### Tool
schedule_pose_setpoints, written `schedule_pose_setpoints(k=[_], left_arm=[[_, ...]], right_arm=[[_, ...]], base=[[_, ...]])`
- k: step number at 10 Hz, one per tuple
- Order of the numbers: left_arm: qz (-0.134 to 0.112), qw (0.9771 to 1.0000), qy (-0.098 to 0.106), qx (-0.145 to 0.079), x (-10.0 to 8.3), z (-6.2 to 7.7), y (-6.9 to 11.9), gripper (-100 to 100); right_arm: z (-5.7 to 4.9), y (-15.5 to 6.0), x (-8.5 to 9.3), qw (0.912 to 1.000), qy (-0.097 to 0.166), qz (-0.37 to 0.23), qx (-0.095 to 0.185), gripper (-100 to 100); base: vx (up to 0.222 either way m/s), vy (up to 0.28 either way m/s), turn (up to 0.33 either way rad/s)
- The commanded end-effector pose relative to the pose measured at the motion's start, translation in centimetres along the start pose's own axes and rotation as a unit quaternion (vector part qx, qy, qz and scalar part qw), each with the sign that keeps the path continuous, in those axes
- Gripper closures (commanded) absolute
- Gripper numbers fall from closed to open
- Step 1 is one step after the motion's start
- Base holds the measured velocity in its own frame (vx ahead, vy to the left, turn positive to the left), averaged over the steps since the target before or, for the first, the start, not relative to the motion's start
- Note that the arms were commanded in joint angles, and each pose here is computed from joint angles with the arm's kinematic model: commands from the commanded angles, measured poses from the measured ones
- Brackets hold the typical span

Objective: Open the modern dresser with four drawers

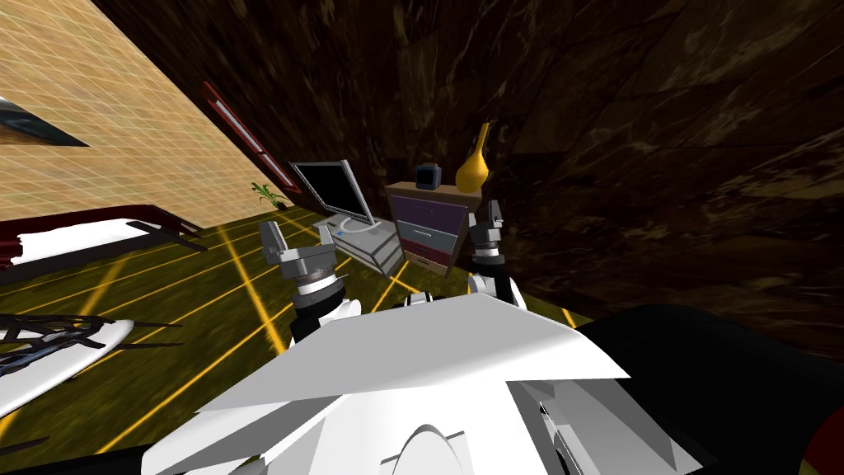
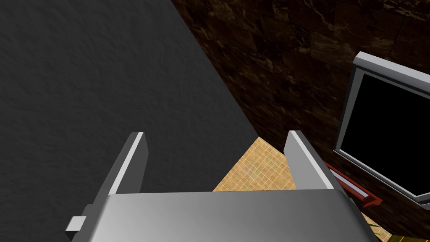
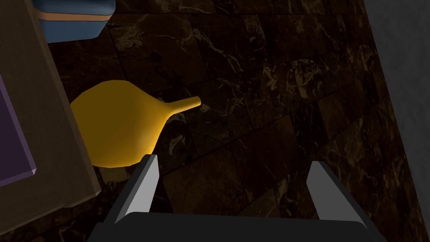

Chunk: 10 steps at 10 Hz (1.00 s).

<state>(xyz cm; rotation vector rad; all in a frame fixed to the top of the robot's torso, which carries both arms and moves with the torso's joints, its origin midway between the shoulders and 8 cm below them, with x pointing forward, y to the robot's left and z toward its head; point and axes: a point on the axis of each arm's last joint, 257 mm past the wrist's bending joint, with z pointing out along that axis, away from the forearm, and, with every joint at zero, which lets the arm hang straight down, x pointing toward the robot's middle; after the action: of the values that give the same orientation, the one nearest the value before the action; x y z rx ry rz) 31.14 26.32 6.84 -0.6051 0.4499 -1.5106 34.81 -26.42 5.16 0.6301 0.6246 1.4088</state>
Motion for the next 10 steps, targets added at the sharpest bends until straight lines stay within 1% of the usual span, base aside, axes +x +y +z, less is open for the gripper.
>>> schedule_pose_setpoints(k=[1,2,3,4,5,6,7,8,9,10], left_arm=[[0.000,1.0000,0.000,0.000,0.0,0.0,0.0,0],[0.000,1.0000,0.000,0.000,0.0,0.0,0.0,0],[0.000,1.0000,0.000,0.000,0.0,0.0,0.0,0],[0.000,1.0000,0.000,0.000,0.0,0.0,0.0,0],[0.000,1.0000,0.000,0.000,0.0,0.0,0.0,0],[0.000,1.0000,0.000,0.000,0.0,0.0,0.0,0],[0.000,1.0000,0.000,0.000,0.0,0.0,0.0,0],[0.000,1.0000,0.000,0.000,0.0,0.0,0.0,0],[0.000,1.0000,0.000,0.000,0.0,0.0,0.0,0],[0.000,1.0000,0.000,0.000,0.0,0.0,0.0,0]], right_arm=[[-0.8,-4.6,1.1,0.9972,0.032,-0.036,0.058,-100],[-1.2,-6.4,1.5,0.9944,0.044,-0.052,0.080,-100],[-1.9,-8.7,1.8,0.9900,0.056,-0.071,0.109,-100],[-2.1,-9.1,1.7,0.9895,0.056,-0.071,0.113,-100],[-3.0,-11.6,1.9,0.9830,0.068,-0.092,0.144,-100],[-3.0,-11.6,1.9,0.9830,0.068,-0.092,0.144,-100],[-3.9,-13.8,2.1,0.9751,0.080,-0.114,0.172,-100],[-4.1,-14.2,2.1,0.9742,0.080,-0.114,0.177,-100],[-5.3,-16.7,2.1,0.9636,0.094,-0.138,0.209,-100],[-5.4,-16.9,2.1,0.9630,0.094,-0.138,0.212,-100]], base=[[-0.013,0.095,0.072],[-0.011,0.111,0.087],[-0.011,0.125,0.091],[-0.005,0.089,0.029],[-0.017,0.076,0.072],[-0.011,0.056,0.037],[-0.006,0.071,0.090],[-0.005,0.071,0.043],[-0.001,0.092,0.086],[0.001,0.078,0.047]])
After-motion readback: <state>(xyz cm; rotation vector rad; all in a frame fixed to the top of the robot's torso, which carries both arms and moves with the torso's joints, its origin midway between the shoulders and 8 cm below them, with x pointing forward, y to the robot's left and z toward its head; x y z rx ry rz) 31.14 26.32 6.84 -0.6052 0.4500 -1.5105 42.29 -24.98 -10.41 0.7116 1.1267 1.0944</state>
